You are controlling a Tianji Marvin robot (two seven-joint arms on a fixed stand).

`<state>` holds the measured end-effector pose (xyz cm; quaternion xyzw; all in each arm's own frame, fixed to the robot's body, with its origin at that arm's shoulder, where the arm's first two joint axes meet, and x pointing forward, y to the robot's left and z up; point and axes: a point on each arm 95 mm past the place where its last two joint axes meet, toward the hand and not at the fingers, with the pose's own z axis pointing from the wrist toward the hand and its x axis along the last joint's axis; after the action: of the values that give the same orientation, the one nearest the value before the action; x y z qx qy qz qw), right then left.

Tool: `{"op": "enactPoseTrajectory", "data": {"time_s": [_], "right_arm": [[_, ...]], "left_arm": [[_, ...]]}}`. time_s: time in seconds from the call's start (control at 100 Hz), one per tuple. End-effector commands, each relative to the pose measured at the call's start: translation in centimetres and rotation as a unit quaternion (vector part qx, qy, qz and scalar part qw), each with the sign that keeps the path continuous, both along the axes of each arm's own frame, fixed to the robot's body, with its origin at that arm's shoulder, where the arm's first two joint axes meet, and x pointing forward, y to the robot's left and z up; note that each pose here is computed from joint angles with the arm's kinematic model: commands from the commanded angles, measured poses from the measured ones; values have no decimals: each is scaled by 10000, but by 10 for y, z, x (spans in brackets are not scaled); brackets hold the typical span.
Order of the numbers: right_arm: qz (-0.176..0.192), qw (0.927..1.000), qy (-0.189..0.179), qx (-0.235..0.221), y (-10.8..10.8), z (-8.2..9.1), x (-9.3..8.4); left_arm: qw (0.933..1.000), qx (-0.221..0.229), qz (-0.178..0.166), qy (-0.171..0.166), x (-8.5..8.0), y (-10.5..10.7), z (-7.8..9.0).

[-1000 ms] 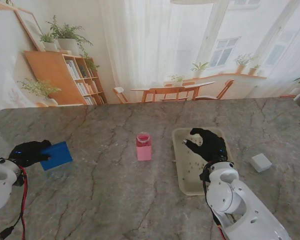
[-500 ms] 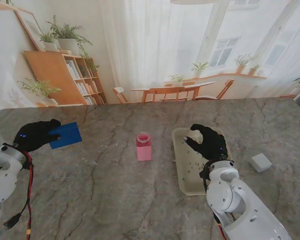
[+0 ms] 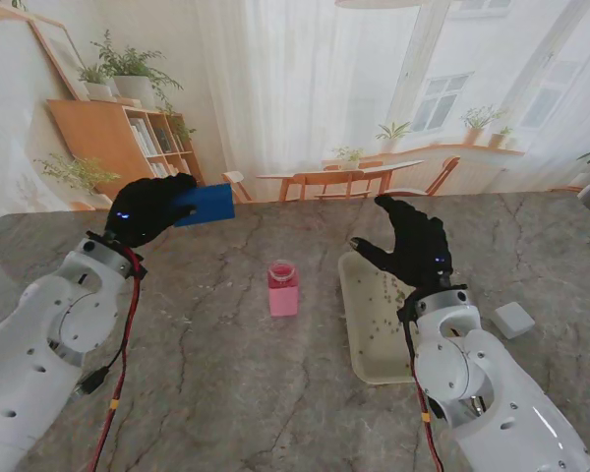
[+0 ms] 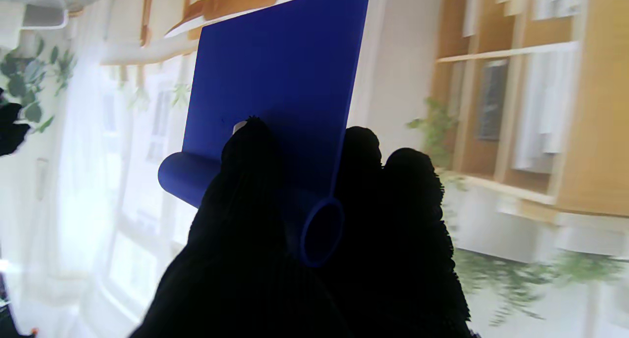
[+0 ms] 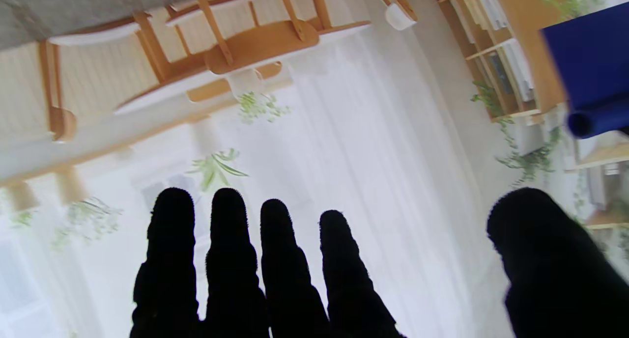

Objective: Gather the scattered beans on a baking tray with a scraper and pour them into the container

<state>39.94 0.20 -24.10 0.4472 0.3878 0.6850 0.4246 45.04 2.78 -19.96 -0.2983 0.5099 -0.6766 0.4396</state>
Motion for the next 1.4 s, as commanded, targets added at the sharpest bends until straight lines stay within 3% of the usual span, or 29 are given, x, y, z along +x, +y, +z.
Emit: {"op": "enactPoseTrajectory", "data": {"time_s": [0.0, 0.24, 0.44, 0.7, 1.04, 1.39], "right_arm": [[239, 9996, -160, -81, 9, 15, 1], [621, 9936, -488, -807, 29, 34, 2], [935, 9866, -666, -1161, 45, 46, 2], [1293, 9754, -686, -1650, 66, 58, 7], [1212, 9638, -448, -2332, 77, 71, 28], [1311, 9586, -243, -2517, 98, 80, 57]], "left_arm": [[9997, -119, -170, -105, 3, -22, 5], [9984, 52, -448, -343, 16, -71, -2], [9978, 24, -598, -286, 27, -93, -8], [9971, -15, -722, -252, 31, -106, -10], [9943, 42, -984, -414, 20, -114, -9], [9908, -80, -1239, -531, 12, -126, -11]]}}
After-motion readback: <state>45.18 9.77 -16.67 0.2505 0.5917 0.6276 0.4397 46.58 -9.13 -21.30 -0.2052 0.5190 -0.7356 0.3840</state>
